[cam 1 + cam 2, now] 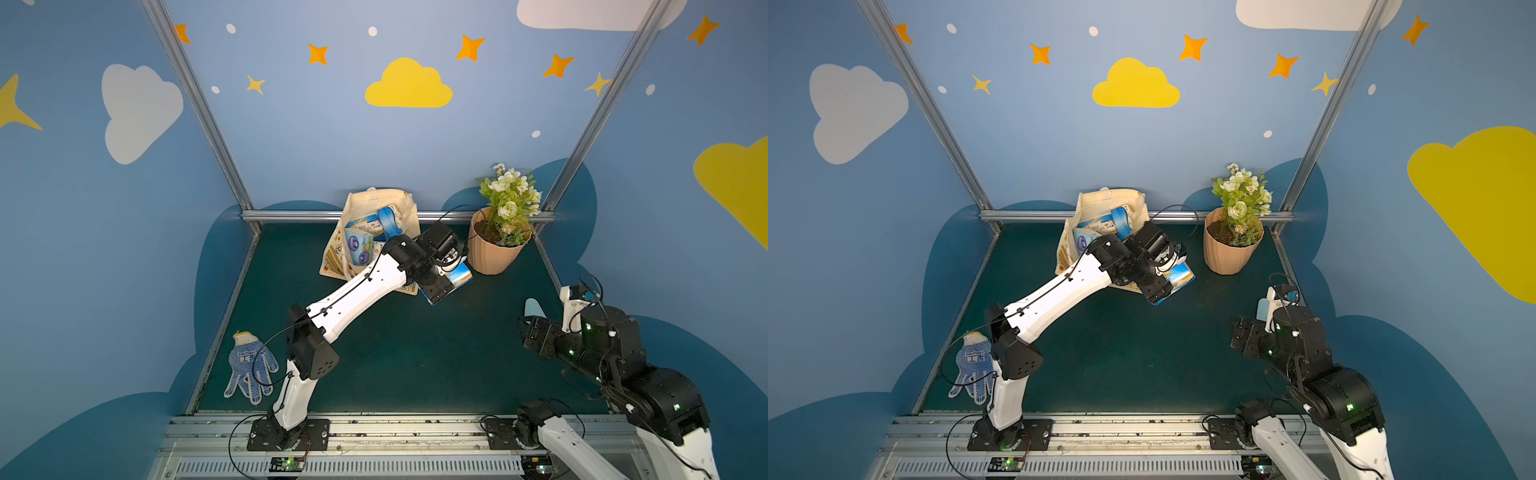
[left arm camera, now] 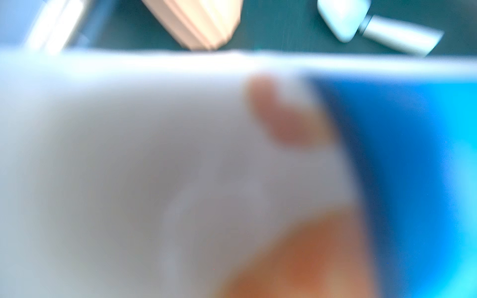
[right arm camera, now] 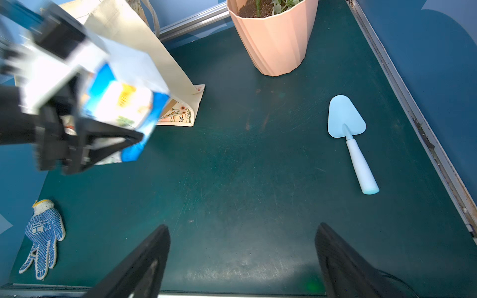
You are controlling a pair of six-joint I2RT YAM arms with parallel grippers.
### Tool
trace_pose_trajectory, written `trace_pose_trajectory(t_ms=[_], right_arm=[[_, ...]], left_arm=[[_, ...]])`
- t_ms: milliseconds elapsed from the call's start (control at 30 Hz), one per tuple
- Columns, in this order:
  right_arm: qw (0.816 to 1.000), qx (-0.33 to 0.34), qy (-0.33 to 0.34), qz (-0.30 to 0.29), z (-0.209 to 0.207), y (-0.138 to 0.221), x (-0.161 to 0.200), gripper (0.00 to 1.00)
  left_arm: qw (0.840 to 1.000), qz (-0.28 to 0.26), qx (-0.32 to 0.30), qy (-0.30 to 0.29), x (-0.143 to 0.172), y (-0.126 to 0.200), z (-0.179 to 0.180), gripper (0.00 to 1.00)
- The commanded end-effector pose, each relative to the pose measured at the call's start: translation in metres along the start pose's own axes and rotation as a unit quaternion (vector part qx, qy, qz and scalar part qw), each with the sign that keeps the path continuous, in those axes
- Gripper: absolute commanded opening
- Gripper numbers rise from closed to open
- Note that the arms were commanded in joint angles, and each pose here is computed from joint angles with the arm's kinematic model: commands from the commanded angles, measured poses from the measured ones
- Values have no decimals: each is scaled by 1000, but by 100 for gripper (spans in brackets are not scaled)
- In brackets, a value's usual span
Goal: Put tissues into the canvas bag
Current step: Pick up the pack of facial tissues from the center of the board, then place the pack of facial tissues in the canvas bag.
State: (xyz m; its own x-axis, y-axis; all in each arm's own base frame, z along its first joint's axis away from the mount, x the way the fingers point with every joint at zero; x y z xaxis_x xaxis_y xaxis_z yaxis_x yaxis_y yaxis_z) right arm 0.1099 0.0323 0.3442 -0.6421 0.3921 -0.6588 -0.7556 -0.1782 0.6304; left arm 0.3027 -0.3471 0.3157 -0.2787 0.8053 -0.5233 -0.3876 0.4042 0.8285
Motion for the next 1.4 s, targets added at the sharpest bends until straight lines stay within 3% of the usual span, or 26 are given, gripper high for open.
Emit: trace_pose_trajectory(t_ms=[0, 433, 767, 900, 1167, 1367], right_arm=[[1000, 6, -2, 5, -2, -5, 2, 89], [999, 27, -10, 22, -10, -21, 15, 89], [999, 33, -11, 11, -11, -20, 11, 89], [999, 29, -12, 15, -9, -24, 12, 89], [999, 29, -14, 22, -8, -29, 13, 89], [999, 32, -15, 27, -9, -32, 15, 89]], left_arm=[[1000, -17, -20, 7, -5, 26, 5, 77], [980, -135, -122, 76, -24, 92, 72, 78], [958, -157, -195, 141, -1, 120, 141, 79], [951, -144, -224, 159, 12, 116, 171, 80], [943, -106, -236, 209, 35, 72, 214, 82], [949, -87, -226, 200, 37, 31, 227, 82]])
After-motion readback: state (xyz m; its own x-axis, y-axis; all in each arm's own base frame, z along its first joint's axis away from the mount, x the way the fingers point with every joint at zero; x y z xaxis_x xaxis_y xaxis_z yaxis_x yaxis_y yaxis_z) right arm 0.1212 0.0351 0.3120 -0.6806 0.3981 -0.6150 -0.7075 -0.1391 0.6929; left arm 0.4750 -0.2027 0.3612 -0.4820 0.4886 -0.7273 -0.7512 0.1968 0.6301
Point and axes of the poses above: each gripper's point midway between its finger pads, its own y axis back along the fingers, its own z axis along the line the jaws close on, x = y × z, the point moved 7 cm from there along y, back along the fingers, and after that the axes turned 10 degrees about -y, right-handed, at the moved point
